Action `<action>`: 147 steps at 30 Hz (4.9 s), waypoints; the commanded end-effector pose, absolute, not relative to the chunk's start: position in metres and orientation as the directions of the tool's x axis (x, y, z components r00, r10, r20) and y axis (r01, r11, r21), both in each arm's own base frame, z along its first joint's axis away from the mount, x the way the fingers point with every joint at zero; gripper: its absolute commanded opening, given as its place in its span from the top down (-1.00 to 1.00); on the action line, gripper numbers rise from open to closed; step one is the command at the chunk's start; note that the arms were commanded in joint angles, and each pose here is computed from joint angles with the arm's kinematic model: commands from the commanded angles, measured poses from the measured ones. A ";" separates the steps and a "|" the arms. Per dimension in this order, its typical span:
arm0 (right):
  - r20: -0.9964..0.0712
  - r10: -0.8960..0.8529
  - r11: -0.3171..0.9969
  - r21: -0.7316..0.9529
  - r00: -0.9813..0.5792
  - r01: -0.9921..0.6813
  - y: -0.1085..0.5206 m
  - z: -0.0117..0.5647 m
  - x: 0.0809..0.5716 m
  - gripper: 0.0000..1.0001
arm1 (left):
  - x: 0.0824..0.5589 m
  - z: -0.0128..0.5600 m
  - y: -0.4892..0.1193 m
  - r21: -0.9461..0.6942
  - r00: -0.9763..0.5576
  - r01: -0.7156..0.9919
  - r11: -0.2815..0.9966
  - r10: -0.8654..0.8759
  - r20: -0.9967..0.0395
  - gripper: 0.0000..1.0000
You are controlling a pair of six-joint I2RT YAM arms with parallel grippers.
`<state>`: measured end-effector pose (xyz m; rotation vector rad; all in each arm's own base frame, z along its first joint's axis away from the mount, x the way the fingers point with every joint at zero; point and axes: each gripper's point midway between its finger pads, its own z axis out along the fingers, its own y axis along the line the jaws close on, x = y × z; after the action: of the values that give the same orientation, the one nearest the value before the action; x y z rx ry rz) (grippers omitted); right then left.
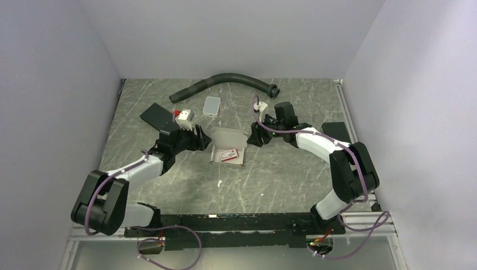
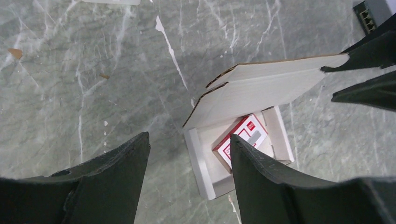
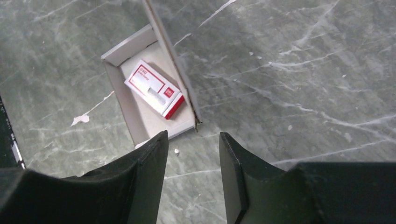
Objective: Fold the paper box
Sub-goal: Close the paper box at the center of the board.
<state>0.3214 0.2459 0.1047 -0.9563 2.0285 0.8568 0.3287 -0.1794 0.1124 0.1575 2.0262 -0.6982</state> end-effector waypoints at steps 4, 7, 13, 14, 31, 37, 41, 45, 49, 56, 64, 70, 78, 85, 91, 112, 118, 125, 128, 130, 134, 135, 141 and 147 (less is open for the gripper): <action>-0.840 -0.326 0.519 0.224 -0.433 -0.825 0.261 0.117 0.345 0.11 | 0.346 0.118 -0.193 -0.372 -0.473 0.479 0.795 -0.124 -0.872 -0.35; -0.833 -0.343 0.504 0.227 -0.435 -0.833 0.268 0.112 0.341 0.15 | 0.349 0.116 -0.197 -0.378 -0.479 0.492 0.785 -0.119 -0.870 -0.31; -0.824 -0.350 0.497 0.240 -0.445 -0.834 0.272 0.108 0.342 0.37 | 0.351 0.113 -0.202 -0.382 -0.483 0.510 0.770 -0.111 -0.869 -0.12; -0.824 -0.351 0.496 0.240 -0.445 -0.835 0.273 0.107 0.342 0.43 | 0.351 0.113 -0.203 -0.383 -0.483 0.513 0.768 -0.111 -0.869 -0.08; -0.826 -0.365 0.559 0.174 -0.429 -0.810 0.262 0.113 0.354 1.00 | 0.345 0.113 -0.219 -0.457 -0.518 0.539 0.708 -0.149 -0.842 0.78; -0.829 -0.396 0.563 0.119 -0.394 -0.818 0.255 0.117 0.357 1.00 | 0.345 0.119 -0.203 -0.406 -0.479 0.492 0.770 -0.151 -0.865 0.32; -0.832 -0.405 0.533 0.121 -0.378 -0.838 0.256 0.119 0.352 1.00 | 0.346 0.125 -0.197 -0.350 -0.429 0.511 0.785 -0.120 -0.895 -0.17; -0.830 -0.407 0.522 0.130 -0.380 -0.843 0.257 0.118 0.350 1.00 | 0.350 0.121 -0.207 -0.313 -0.413 0.580 0.752 -0.059 -0.909 -0.21; -0.832 -0.406 0.516 0.133 -0.378 -0.846 0.258 0.119 0.349 1.00 | 0.358 0.112 -0.215 -0.310 -0.416 0.611 0.728 -0.037 -0.908 -0.18; -0.832 -0.405 0.510 0.139 -0.380 -0.849 0.259 0.119 0.348 1.00 | 0.367 0.104 -0.226 -0.334 -0.422 0.640 0.692 -0.048 -0.906 -0.06; -0.829 -0.396 0.531 0.143 -0.394 -0.835 0.258 0.118 0.351 1.00 | 0.370 0.103 -0.234 -0.389 -0.480 0.631 0.671 -0.056 -0.875 0.54; -0.836 -0.370 0.573 0.139 -0.406 -0.807 0.256 0.123 0.356 1.00 | 0.364 0.101 -0.236 -0.461 -0.541 0.560 0.689 -0.117 -0.833 0.95; -0.839 -0.287 0.649 0.185 -0.462 -0.738 0.257 0.130 0.361 1.00 | 0.348 0.102 -0.251 -0.412 -0.538 0.457 0.788 -0.124 -0.834 1.00; -0.824 -0.205 0.720 0.239 -0.529 -0.651 0.261 0.131 0.361 1.00 | 0.335 0.099 -0.266 -0.308 -0.499 0.414 0.857 -0.069 -0.864 1.00; -0.828 -0.199 0.736 0.227 -0.524 -0.638 0.273 0.128 0.359 1.00 | 0.335 0.095 -0.273 -0.264 -0.501 0.340 0.902 -0.064 -0.863 1.00; -0.836 -0.242 0.663 0.228 -0.492 -0.713 0.289 0.134 0.334 1.00 | 0.321 0.097 -0.275 -0.228 -0.445 0.349 0.909 -0.053 -0.894 1.00; -0.834 -0.259 0.650 0.222 -0.487 -0.726 0.290 0.128 0.330 1.00 | 0.313 0.098 -0.277 -0.228 -0.426 0.390 0.892 -0.045 -0.903 1.00; -0.829 -0.273 0.635 0.225 -0.487 -0.739 0.292 0.122 0.323 0.99 | 0.304 0.095 -0.281 -0.255 -0.454 0.408 0.877 -0.048 -0.890 0.97; -0.826 -0.277 0.640 0.222 -0.490 -0.736 0.291 0.119 0.323 0.96 | 0.301 0.096 -0.282 -0.269 -0.462 0.414 0.870 -0.053 -0.885 0.91; -0.822 -0.279 0.640 0.226 -0.496 -0.734 0.290 0.116 0.322 0.89 | 0.300 0.096 -0.281 -0.274 -0.466 0.410 0.870 -0.058 -0.883 0.91; -0.821 -0.279 0.630 0.234 -0.498 -0.740 0.291 0.117 0.319 0.79 | 0.299 0.093 -0.275 -0.268 -0.465 0.392 0.880 -0.061 -0.883 1.00; -0.823 -0.277 0.623 0.239 -0.496 -0.745 0.292 0.119 0.317 0.78 | 0.300 0.092 -0.274 -0.264 -0.463 0.388 0.883 -0.061 -0.884 1.00; -0.834 -0.276 0.560 0.265 -0.478 -0.785 0.298 0.132 0.306 0.67 | 0.302 0.091 -0.269 -0.240 -0.451 0.373 0.896 -0.051 -0.891 1.00; -0.833 -0.278 0.514 0.292 -0.479 -0.806 0.300 0.137 0.304 0.59 | 0.303 0.092 -0.269 -0.224 -0.442 0.381 0.897 -0.036 -0.896 1.00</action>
<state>0.3217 0.2666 0.0993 -0.7737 2.1562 0.6817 0.3182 -0.2440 0.0857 0.1761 1.9907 -0.3596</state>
